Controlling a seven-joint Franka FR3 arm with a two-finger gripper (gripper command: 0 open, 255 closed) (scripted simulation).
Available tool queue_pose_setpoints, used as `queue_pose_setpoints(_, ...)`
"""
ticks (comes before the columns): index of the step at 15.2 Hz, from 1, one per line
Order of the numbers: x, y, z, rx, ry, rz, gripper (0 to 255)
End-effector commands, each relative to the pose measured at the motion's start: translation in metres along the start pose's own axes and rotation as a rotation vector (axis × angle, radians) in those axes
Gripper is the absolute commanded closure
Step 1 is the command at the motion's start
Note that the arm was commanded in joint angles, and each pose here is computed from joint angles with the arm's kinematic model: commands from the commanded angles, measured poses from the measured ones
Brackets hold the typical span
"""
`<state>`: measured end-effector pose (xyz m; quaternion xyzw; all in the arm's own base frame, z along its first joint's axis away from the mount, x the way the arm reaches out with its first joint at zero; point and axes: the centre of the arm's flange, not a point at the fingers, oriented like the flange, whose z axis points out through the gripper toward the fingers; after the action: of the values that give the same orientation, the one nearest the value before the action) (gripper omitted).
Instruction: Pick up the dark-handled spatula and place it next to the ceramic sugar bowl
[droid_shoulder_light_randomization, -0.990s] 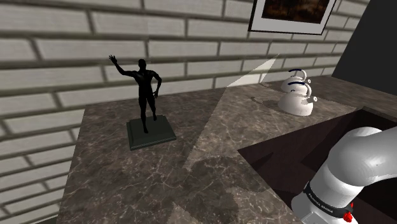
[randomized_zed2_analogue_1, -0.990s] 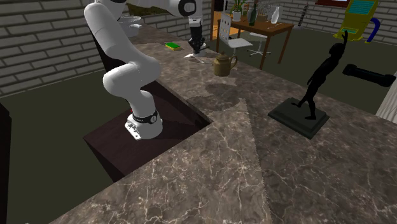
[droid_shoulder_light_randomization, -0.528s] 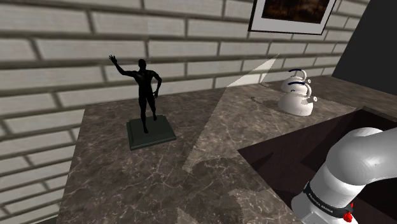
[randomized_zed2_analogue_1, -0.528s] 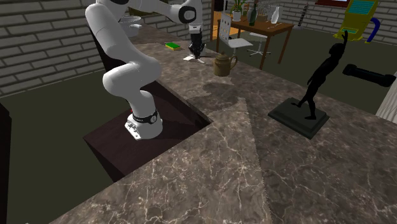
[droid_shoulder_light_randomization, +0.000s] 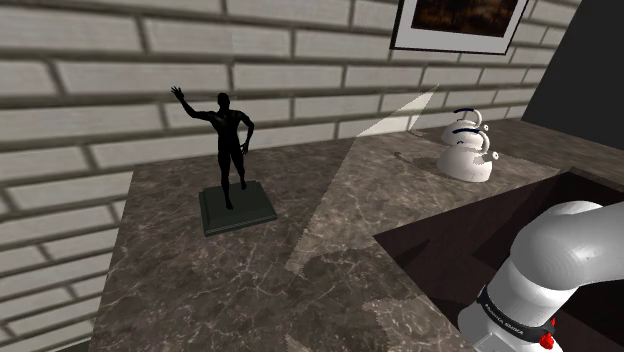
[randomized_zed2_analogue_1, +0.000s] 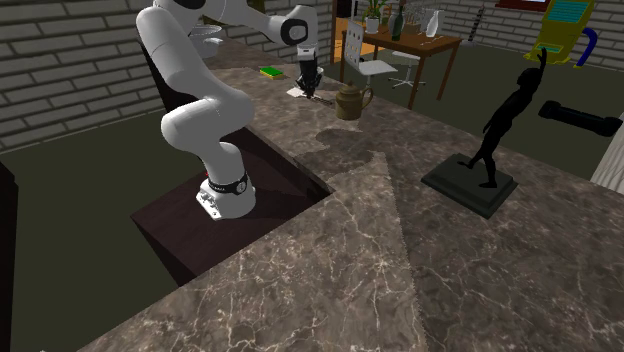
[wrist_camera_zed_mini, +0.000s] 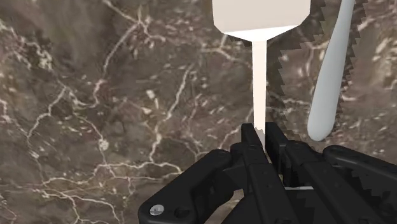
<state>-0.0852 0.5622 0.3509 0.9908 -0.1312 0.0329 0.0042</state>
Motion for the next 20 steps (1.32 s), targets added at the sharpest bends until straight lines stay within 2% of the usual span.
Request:
queue_pose_setpoints(1, 0.0, 0.0, 0.0, 0.0, 0.0, 0.0, 255)
queue_pose_setpoints(3, 0.0, 0.0, 0.0, 0.0, 0.0, 0.0, 255)
queue_pose_setpoints(4, 0.0, 0.0, 0.0, 0.0, 0.0, 0.0, 0)
queue_pose_setpoints(9, 0.0, 0.0, 0.0, 0.0, 0.0, 0.0, 0)
queue_pose_setpoints(13, 0.0, 0.0, -0.05, 0.0, 0.0, 0.0, 0)
queue_pose_setpoints(20, 0.0, 0.0, -0.05, 0.0, 0.0, 0.0, 0)
